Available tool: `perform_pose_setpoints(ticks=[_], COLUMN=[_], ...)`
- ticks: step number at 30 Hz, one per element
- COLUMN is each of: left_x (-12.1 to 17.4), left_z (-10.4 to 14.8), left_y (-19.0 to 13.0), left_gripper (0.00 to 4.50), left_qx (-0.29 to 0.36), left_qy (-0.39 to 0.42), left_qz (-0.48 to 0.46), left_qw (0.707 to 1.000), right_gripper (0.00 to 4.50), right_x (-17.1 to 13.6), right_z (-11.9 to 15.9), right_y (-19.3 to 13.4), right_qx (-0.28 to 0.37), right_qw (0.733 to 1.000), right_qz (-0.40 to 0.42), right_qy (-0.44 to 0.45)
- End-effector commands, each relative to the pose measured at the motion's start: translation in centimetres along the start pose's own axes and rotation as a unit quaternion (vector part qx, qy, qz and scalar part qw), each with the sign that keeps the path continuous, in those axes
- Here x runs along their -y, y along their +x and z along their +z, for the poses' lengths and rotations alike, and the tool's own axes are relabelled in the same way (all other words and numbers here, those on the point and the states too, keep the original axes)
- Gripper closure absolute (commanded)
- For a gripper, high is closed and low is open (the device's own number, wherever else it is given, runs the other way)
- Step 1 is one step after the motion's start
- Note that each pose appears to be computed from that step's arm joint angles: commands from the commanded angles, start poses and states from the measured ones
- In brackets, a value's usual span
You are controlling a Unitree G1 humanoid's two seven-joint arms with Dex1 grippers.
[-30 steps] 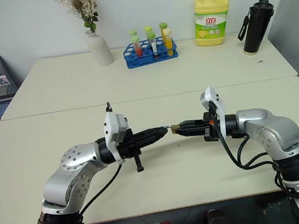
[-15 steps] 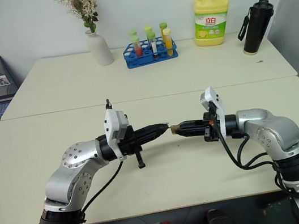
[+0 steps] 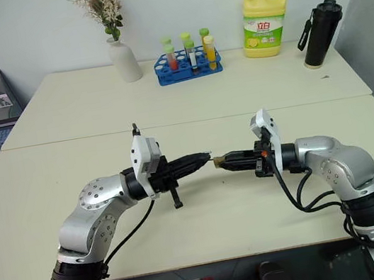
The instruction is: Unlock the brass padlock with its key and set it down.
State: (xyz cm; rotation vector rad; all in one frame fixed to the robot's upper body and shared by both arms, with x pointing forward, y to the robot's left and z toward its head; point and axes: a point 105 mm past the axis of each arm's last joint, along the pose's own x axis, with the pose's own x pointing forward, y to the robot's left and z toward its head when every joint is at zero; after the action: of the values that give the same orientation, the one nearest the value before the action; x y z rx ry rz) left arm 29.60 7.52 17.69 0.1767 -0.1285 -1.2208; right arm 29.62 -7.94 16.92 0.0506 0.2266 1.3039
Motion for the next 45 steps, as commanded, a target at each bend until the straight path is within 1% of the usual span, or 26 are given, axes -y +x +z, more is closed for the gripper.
perform_pose_setpoints(ticks=[1, 3, 4, 5, 7, 9, 12, 14, 17, 19, 20, 23, 27, 30, 35, 38, 40, 44, 45], left_x=[0.0, 0.2, 0.3, 0.4, 0.5, 0.4, 0.4, 0.8, 2.5, 3.5, 3.8, 4.4, 4.4, 4.2, 4.2, 4.1, 4.1, 4.2, 4.1], left_z=[1.4, 1.2, 0.8, 0.2, -0.5, -0.6, -0.7, -0.6, -0.2, -0.4, -0.5, -0.5, -0.1, 0.1, -0.4, -0.6, -0.6, -0.7, -0.8], left_y=[-0.1, -0.5, -1.0, -1.8, -2.9, -3.6, -4.5, -4.9, -5.1, -5.3, -5.4, -5.5, -5.2, -5.1, -4.9, -4.8, -4.6, -4.5, -4.6], left_gripper=[4.5, 4.5, 4.5, 4.33, 3.92, 3.35, 2.35, 1.7, 0.69, 0.06, 0.0, 0.0, 0.0, 0.0, 0.0, 0.0, 0.0, 0.0, 0.0], left_qx=[0.02, 0.01, -0.009, -0.039, -0.072, -0.077, -0.081, -0.074, -0.064, -0.072, -0.077, -0.087, -0.082, -0.077, -0.084, -0.085, -0.085, -0.082, -0.083], left_qy=[0.032, 0.044, 0.079, 0.134, 0.203, 0.237, 0.28, 0.287, 0.283, 0.256, 0.242, 0.237, 0.236, 0.233, 0.231, 0.234, 0.233, 0.218, 0.208], left_qz=[0.002, -0.002, -0.002, -0.003, -0.01, -0.007, -0.004, -0.002, -0.032, -0.055, -0.063, -0.074, -0.068, -0.058, -0.061, -0.062, -0.063, -0.059, -0.055], left_qw=[0.999, 0.999, 0.997, 0.99, 0.977, 0.969, 0.957, 0.955, 0.956, 0.962, 0.965, 0.965, 0.966, 0.968, 0.967, 0.967, 0.967, 0.971, 0.973], right_gripper=[4.36, 4.36, 4.36, 4.36, 4.36, 4.36, 4.36, 4.36, 4.36, 4.36, 4.36, 4.36, 4.36, 4.36, 4.36, 4.36, 3.61, 2.26, 1.83], right_x=[-0.7, -0.5, -0.4, -0.2, 0.0, 0.1, 0.1, 0.1, 0.3, 0.8, 1.1, 1.8, 2.4, 2.3, 3.0, 3.7, 3.8, 4.3, 4.5], right_z=[0.8, 0.7, 0.7, 0.6, 0.6, 0.5, 0.1, -0.3, -1.1, -1.6, -1.7, -2.3, -3.7, -4.2, -5.5, -6.3, -6.8, -6.9, -6.9], right_y=[0.0, 0.0, -0.1, -0.2, -0.4, -0.5, -0.6, -0.6, -0.4, -0.4, -0.4, -0.5, -0.2, 0.2, 0.7, 0.2, -0.4, -1.8, -2.3], right_qx=[0.011, 0.01, 0.009, 0.007, 0.005, 0.003, -0.007, -0.015, -0.03, -0.04, -0.042, -0.054, -0.076, -0.082, -0.101, -0.121, -0.132, -0.138, -0.141], right_qw=[1.0, 1.0, 1.0, 1.0, 1.0, 1.0, 0.999, 0.998, 0.994, 0.99, 0.988, 0.981, 0.972, 0.97, 0.96, 0.954, 0.95, 0.948, 0.948], right_qz=[0.014, 0.01, 0.007, 0.002, -0.004, -0.007, -0.012, -0.014, -0.026, -0.043, -0.051, -0.071, -0.098, -0.1, -0.127, -0.146, -0.152, -0.169, -0.176], right_qy=[-0.018, -0.015, -0.01, -0.004, 0.007, 0.017, 0.039, 0.057, 0.101, 0.13, 0.142, 0.17, 0.198, 0.204, 0.229, 0.234, 0.239, 0.232, 0.225])
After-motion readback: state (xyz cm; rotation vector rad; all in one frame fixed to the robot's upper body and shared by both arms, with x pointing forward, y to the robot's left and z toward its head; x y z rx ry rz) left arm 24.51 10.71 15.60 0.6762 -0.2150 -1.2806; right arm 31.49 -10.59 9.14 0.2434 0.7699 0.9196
